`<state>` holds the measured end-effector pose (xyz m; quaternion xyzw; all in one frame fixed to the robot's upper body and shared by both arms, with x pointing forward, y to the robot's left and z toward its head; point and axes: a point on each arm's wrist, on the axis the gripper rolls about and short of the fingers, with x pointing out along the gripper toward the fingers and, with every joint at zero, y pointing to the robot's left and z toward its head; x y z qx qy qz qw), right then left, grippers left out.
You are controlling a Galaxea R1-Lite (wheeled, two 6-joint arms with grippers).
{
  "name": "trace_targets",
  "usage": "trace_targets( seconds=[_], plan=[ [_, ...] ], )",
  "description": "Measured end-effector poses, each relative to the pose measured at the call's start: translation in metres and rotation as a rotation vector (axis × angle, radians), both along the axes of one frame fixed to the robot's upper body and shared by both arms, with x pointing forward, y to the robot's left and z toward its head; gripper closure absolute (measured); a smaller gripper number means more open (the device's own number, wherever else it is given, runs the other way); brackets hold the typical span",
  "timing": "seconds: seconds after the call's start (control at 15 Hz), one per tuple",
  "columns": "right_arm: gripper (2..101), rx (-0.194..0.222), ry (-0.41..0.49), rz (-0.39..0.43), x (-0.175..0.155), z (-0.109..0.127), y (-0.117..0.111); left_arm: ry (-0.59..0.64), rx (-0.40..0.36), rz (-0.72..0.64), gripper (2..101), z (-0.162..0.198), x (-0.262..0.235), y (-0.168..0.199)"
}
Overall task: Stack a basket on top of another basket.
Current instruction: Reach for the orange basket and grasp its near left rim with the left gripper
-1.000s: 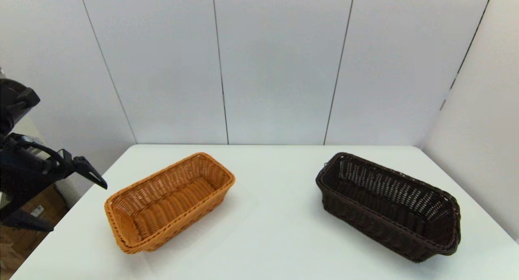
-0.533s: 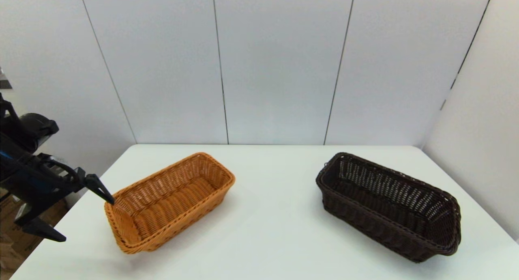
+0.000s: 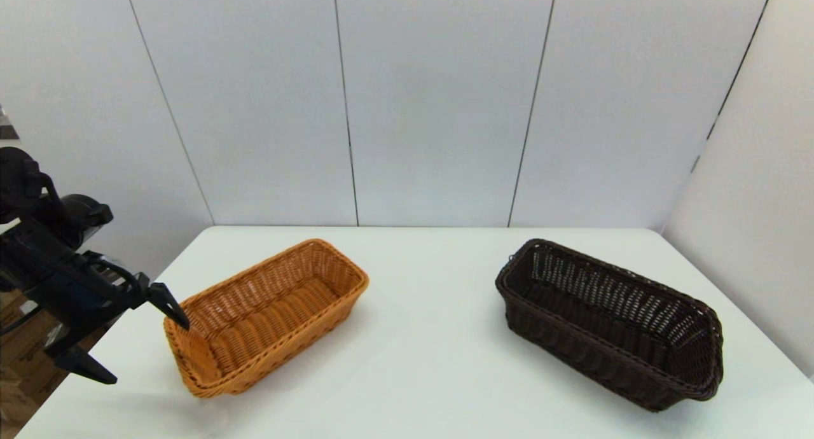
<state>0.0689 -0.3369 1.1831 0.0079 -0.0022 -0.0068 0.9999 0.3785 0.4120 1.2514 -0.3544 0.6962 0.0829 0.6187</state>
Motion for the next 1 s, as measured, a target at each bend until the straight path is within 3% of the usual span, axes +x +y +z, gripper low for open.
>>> trace_targets(
  seconds=[1.0],
  plan=[
    [5.2,0.000,0.000,0.000,0.000,0.000,0.000,0.100,0.048,-0.081,5.4,-0.040,0.044,-0.048]
  ],
)
